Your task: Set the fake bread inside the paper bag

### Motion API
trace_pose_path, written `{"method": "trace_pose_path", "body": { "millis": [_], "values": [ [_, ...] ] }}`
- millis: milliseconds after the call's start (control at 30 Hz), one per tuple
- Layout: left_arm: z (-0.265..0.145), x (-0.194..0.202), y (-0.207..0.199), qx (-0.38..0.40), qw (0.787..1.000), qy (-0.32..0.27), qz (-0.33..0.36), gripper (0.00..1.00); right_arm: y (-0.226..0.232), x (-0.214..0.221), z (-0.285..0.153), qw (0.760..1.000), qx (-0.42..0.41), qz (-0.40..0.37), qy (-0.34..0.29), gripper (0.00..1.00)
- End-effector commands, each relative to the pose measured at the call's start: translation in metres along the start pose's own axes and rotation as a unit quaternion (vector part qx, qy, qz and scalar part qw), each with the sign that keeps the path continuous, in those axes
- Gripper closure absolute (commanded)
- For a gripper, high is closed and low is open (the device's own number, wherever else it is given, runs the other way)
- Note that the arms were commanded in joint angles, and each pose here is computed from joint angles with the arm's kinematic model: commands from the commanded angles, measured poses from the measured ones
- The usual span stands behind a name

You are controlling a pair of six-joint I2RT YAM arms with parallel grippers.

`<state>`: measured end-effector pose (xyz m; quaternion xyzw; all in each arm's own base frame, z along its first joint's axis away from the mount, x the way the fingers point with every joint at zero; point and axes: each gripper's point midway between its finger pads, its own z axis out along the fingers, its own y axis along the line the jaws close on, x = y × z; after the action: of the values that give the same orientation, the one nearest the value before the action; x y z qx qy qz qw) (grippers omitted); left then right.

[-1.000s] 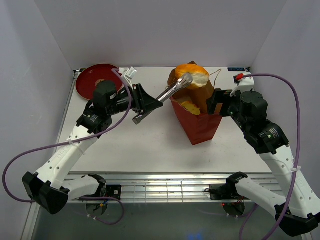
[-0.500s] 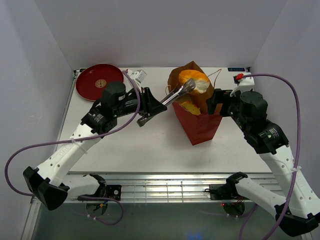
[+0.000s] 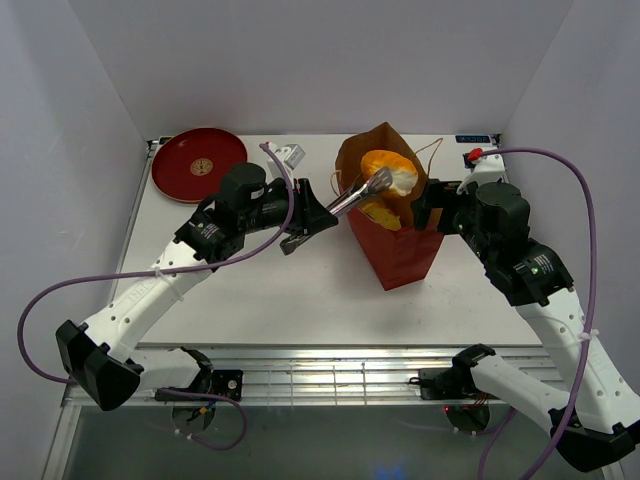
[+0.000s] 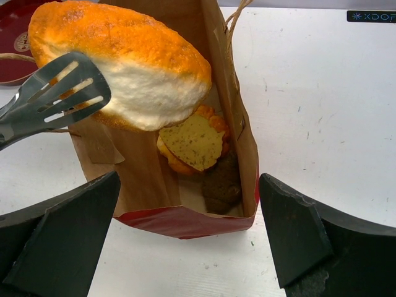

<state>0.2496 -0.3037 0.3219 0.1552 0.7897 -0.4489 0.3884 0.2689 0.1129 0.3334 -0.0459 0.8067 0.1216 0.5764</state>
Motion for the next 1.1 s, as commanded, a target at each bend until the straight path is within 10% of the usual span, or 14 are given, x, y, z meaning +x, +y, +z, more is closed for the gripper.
{"method": "trace_pose_path", "body": {
  "millis": [0, 333, 1067],
  "values": [
    [-0.0068, -0.0219, -0.0205, 0.028, 0.999, -0.032, 0.025, 0.73, 0.0019, -0.012, 0.0004, 1.0, -0.002, 0.001, -0.026, 0.02],
    [-0.0045, -0.0149, -0.0192, 0.032, 0.999, -0.021, 0.023, 0.51, 0.0032, -0.0106, 0.0016, 1.0, -0.005, 0.001, -0.024, 0.02],
    [-0.0094, -0.0149, -0.0238, 0.041, 0.998, -0.023, 0.029, 0.44, 0.0031, -0.0101, -0.0003, 1.0, -0.006, 0.001, -0.025, 0.02]
  ]
}}
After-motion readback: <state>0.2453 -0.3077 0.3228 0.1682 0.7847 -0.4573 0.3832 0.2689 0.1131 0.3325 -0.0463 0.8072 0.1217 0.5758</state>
